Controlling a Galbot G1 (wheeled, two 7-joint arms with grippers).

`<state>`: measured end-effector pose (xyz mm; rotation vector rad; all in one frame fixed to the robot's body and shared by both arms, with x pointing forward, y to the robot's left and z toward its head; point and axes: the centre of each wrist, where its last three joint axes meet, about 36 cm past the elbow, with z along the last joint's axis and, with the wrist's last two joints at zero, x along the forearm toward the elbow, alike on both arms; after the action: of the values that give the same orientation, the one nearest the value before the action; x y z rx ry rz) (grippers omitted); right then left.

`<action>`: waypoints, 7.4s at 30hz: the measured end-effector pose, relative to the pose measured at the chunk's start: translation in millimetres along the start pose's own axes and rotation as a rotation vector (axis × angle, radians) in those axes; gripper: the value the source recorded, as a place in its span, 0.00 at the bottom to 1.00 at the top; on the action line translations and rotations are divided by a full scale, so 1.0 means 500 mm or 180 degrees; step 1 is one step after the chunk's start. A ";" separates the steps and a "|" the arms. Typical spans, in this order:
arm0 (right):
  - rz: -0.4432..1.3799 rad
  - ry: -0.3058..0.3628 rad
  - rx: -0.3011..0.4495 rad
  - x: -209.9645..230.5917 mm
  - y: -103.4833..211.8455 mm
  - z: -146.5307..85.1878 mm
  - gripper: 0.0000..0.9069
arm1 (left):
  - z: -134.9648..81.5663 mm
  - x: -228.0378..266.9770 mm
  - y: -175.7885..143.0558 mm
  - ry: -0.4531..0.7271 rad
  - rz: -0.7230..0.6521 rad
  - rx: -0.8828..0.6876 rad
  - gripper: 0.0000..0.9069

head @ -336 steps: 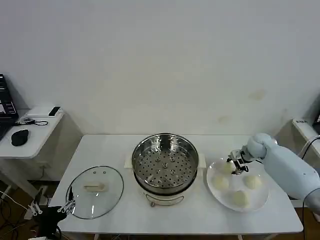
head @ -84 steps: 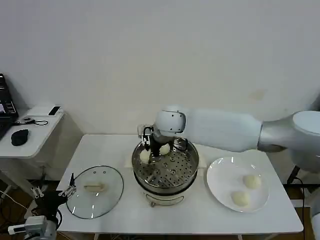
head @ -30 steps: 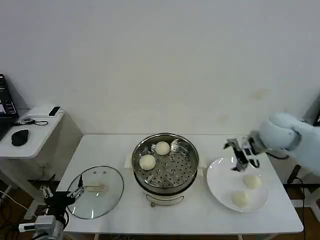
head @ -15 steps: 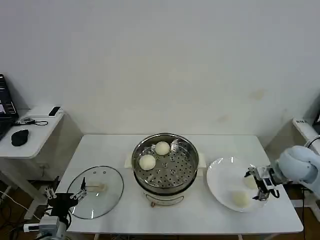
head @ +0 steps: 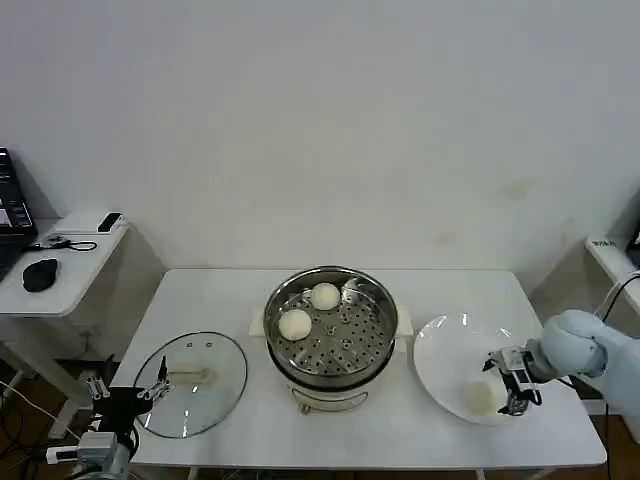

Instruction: Take steamed baozi put them in steamer then cover it.

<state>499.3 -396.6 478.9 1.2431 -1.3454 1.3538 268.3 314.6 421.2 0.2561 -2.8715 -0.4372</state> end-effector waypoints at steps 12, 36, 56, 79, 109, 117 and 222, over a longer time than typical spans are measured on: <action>-0.0076 0.0002 -0.0054 -0.037 -0.009 -0.002 0.74 | 0.001 -0.003 0.002 -0.0014 -0.0034 -0.0022 1.00; 0.0023 -0.0044 -0.0210 0.049 -0.088 0.009 0.68 | -0.002 0.001 0.002 -0.0046 -0.0030 -0.0028 1.00; 0.0762 -0.0450 0.0269 0.342 -0.283 -0.194 0.69 | -0.011 0.013 0.003 -0.0087 -0.0050 0.0030 1.00; 0.0208 -0.0628 0.1947 0.251 -0.277 -0.574 0.69 | -0.015 0.025 0.029 -0.0076 -0.0235 0.0053 1.00; -0.0122 -0.0551 0.2713 0.148 -0.223 -0.634 1.00 | -0.011 0.026 0.038 -0.0069 -0.0314 0.0046 1.00; -0.0012 -0.0564 0.2694 0.166 -0.236 -0.623 1.00 | -0.014 0.024 0.038 -0.0088 -0.0303 0.0041 1.00; 0.0088 0.0284 -0.0292 -0.036 -0.138 0.140 0.70 | 0.000 -0.021 0.006 -0.0037 -0.0053 0.0018 1.00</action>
<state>576.2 -459.7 468.1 1.0940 -1.3512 1.3357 277.9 319.5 420.2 0.2797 -2.8842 -0.4352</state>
